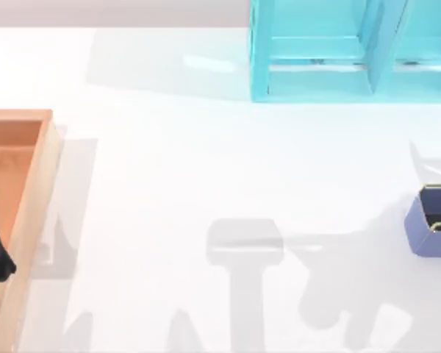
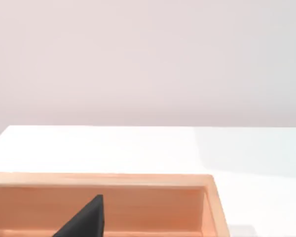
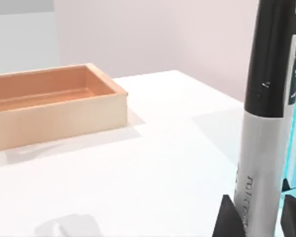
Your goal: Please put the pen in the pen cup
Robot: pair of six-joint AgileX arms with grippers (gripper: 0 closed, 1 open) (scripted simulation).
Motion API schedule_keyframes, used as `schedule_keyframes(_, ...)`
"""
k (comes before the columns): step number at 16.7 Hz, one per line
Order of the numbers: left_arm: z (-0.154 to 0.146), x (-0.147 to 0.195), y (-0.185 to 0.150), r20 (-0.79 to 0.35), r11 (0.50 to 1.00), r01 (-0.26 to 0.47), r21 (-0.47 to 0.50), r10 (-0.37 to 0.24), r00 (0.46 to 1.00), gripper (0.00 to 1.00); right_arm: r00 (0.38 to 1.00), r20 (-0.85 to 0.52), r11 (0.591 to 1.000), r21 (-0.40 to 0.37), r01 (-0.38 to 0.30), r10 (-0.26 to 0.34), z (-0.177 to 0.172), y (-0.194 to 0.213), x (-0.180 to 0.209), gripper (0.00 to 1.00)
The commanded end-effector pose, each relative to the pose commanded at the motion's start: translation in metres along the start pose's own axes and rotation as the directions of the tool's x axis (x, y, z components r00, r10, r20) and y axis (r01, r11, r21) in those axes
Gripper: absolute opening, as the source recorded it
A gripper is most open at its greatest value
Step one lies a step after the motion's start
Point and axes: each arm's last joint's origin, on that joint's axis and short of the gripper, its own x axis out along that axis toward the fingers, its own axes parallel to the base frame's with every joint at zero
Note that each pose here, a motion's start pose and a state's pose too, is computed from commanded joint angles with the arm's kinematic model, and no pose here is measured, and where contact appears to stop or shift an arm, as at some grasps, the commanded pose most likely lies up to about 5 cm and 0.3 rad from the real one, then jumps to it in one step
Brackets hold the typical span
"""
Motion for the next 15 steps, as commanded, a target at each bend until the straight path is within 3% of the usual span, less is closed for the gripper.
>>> schedule_keyframes(3, 0.0000, 0.0000, 0.0000, 0.000, 1.000, 0.000, 0.000, 0.000, 1.000, 1.00, 1.000, 0.000, 1.000, 0.000, 0.000, 0.000, 0.0000, 0.0000, 0.0000, 0.00)
schedule_keyframes(15, 0.0000, 0.0000, 0.0000, 0.000, 1.000, 0.000, 0.000, 0.000, 1.000, 1.00, 1.000, 0.000, 1.000, 0.000, 0.000, 0.000, 0.0000, 0.0000, 0.0000, 0.90)
